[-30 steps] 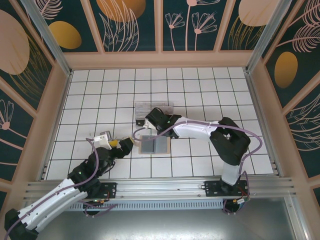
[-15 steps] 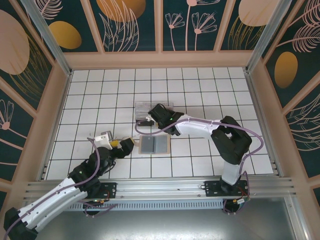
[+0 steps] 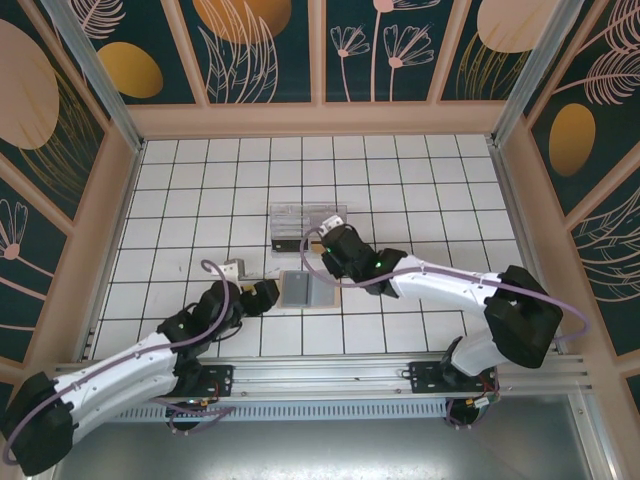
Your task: Take the credit cards out of the card holder
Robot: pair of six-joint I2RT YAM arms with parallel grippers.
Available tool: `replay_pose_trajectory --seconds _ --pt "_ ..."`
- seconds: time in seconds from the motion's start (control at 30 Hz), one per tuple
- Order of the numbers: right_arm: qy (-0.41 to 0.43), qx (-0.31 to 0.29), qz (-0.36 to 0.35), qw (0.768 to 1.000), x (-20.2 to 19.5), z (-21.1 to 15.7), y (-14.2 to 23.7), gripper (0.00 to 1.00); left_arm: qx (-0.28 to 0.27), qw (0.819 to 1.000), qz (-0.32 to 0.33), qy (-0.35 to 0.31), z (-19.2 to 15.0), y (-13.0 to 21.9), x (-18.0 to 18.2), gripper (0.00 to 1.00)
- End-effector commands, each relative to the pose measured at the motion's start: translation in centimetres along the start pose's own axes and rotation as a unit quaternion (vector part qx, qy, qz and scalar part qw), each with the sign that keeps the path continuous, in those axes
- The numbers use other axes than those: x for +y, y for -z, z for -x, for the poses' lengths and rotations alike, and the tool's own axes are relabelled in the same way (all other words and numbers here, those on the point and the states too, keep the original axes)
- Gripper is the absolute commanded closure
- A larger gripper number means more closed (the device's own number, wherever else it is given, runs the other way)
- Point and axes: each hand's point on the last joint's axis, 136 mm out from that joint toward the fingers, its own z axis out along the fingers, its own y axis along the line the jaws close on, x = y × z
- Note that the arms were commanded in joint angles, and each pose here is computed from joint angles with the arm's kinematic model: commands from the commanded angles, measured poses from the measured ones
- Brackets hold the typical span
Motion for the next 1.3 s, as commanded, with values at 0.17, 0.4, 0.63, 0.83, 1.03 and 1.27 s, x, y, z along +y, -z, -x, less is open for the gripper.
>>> replay_pose_trajectory --seconds 0.17,0.4,0.63,0.83,1.03,1.27 --pt "-0.134 0.019 0.078 0.988 3.5 -4.2 -0.5 0.64 0.036 0.999 -0.019 0.006 0.3 -1.7 -2.9 0.45" --pt "-0.145 0.041 0.089 0.985 3.8 -7.2 -1.3 0.7 0.066 0.998 0.01 -0.013 -0.3 -3.1 -2.8 0.5" --pt "-0.145 0.056 0.096 0.983 3.9 -9.1 -2.2 0.75 0.09 0.996 0.023 -0.016 -1.3 -4.1 -2.4 0.57" --pt "-0.144 0.075 0.095 0.982 3.8 -10.2 -3.1 0.77 0.11 0.993 0.033 -0.021 -2.3 -5.1 -1.9 0.6" --pt "-0.143 0.077 0.093 0.982 3.7 -10.4 -3.0 0.76 0.132 0.989 0.052 -0.031 -3.3 -6.1 -1.2 0.59" --pt "-0.145 0.076 0.093 0.982 3.7 -10.2 -3.0 0.76 0.143 0.988 0.051 -0.032 -3.9 -6.5 -0.9 0.6"
